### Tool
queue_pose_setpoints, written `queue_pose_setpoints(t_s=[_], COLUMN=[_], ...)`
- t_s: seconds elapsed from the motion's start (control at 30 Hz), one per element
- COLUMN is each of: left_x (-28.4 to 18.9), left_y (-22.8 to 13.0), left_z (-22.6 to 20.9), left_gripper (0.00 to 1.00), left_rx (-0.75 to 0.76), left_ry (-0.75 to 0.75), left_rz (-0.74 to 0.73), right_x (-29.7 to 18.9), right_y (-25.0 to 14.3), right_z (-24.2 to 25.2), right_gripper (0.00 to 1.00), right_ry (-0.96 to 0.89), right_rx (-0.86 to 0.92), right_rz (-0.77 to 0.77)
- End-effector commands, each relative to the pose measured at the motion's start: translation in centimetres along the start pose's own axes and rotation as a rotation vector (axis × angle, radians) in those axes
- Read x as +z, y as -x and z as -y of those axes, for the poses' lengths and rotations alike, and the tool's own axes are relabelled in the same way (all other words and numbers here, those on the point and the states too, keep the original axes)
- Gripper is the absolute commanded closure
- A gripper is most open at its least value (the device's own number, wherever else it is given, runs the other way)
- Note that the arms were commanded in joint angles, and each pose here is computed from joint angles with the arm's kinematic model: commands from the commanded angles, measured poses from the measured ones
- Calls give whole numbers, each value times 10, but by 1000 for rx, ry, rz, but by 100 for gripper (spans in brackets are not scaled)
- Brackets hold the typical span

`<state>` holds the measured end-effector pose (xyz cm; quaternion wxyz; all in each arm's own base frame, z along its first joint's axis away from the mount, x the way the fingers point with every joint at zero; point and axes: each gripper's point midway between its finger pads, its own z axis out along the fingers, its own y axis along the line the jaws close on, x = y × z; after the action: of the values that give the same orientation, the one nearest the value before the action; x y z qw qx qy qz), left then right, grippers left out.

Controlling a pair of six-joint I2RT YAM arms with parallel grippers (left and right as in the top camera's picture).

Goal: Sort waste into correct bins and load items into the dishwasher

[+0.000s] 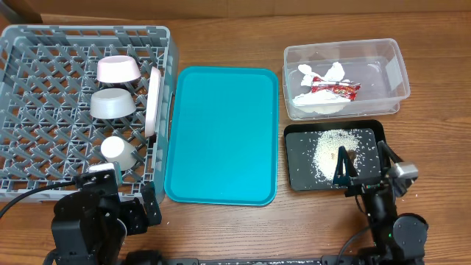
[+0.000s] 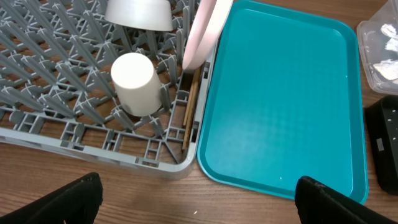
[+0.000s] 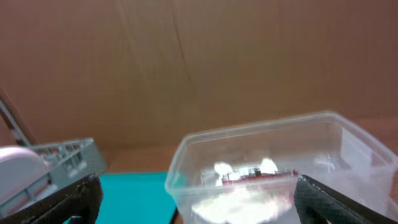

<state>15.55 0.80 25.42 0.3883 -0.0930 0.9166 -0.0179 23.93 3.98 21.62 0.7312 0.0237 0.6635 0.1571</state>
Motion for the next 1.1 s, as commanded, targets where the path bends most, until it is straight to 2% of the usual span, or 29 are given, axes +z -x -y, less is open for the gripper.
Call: queue_pose_setpoints(t_s=[0.0,0.13,0.37,1.07], left_x=[0,0,0,0], left_y=[0,0,0,0], left_z=[2,2,2,2], left_gripper=[0,0,0,0], left_rx=[-1,-1,-2,-2], left_ry=[-10,-10,-10,-10], left_rz=[6,6,6,6], right_x=[1,1,-2,-2], right_y=[-5,-6,-45,-42], right_z=[4,6,5,16], right_gripper=[0,0,0,0], right_ry=[-11,-21,4,-39], right_rx=[-8,-36,-29,-31], right_rz=[27,22,-140,-131])
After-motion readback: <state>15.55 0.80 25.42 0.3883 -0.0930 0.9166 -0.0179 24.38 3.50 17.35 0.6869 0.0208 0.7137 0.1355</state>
